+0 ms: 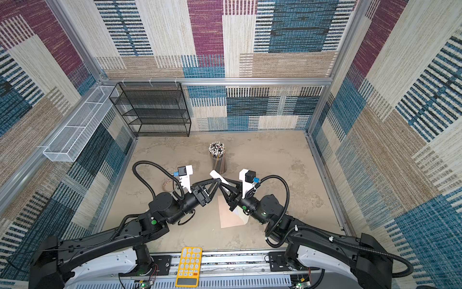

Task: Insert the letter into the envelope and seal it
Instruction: 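Grasp the glue stick with the left gripper and open the right gripper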

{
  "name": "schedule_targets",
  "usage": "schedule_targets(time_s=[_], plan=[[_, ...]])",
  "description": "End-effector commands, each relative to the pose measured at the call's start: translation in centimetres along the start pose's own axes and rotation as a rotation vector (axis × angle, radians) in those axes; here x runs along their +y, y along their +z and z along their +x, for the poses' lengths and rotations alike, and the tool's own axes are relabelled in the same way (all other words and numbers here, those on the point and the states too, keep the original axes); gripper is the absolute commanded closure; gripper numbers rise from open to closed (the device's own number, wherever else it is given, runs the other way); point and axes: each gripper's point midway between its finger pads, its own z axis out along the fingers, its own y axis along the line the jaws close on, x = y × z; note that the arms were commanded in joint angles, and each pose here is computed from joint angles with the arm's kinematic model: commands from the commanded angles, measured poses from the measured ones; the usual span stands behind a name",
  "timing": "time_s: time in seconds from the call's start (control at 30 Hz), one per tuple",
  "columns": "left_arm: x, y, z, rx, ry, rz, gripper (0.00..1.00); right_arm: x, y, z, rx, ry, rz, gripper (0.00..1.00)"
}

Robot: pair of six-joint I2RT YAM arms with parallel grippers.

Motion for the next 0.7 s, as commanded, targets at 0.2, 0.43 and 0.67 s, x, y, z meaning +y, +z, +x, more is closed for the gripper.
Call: schedule_targets(time_s=[0.2, 0.43, 0.67], plan=[[-1.2, 0.8, -0.8, -0.035, -0.015, 0.039, 0.53, 0.9, -0.1, -0.8, -0.047, -0.029, -0.033, 1.0], [-1.6, 1.2, -0.7, -0.022, -0.019, 0.059, 0.65, 0.9, -0.2, -0.2, -0.041, -0.046, -0.032, 1.0], [-1.5, 0.9, -0.7, -0.021, -0.003, 0.051, 0.84, 0.5, -0.4, 0.3, -0.032, -0.07, -0.022, 0.96]])
